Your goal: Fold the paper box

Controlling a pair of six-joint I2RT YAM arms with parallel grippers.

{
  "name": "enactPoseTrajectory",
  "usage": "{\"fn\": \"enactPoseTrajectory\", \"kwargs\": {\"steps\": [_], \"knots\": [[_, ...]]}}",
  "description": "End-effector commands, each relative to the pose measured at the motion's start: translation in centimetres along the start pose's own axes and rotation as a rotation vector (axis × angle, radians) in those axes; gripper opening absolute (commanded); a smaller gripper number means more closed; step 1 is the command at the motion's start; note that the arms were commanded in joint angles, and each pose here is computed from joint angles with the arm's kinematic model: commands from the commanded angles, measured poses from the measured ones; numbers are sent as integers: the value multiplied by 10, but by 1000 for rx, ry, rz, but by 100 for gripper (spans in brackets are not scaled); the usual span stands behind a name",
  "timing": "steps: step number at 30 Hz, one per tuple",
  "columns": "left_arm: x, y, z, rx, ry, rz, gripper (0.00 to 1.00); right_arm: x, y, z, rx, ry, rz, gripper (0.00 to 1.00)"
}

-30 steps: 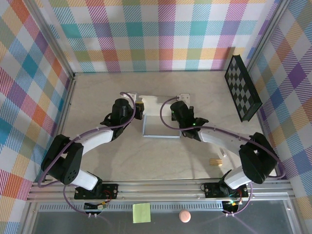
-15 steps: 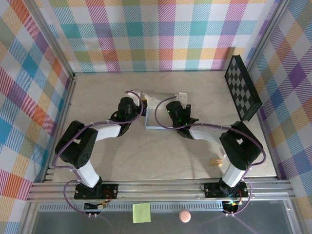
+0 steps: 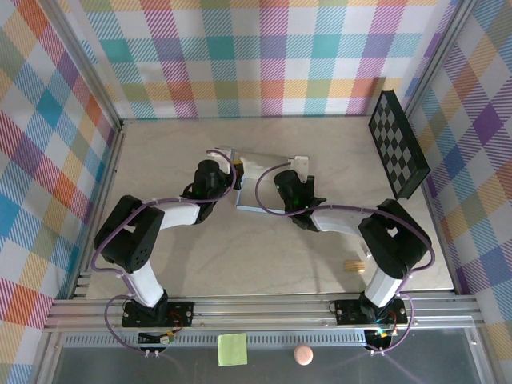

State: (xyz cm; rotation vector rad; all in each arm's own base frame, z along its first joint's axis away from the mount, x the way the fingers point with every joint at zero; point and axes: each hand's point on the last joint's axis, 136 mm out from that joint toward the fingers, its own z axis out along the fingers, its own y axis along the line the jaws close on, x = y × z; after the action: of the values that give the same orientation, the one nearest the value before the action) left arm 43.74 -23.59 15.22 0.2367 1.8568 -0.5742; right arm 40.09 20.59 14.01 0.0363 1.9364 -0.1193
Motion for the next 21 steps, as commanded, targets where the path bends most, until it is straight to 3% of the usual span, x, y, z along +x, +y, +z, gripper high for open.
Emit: {"fn": "enactPoseTrajectory", "kwargs": {"steps": [1,13,21], "knots": [[0,-76,-11,332,-8,-14,5,-11,59,-22,-275,-25,52,0],[4,-81,-19,364,-14,-91,3,8,54,-26,-292,10,42,0],[29,-69,-29,306,32,-91,6,25,51,-32,-328,33,-31,0]]}}
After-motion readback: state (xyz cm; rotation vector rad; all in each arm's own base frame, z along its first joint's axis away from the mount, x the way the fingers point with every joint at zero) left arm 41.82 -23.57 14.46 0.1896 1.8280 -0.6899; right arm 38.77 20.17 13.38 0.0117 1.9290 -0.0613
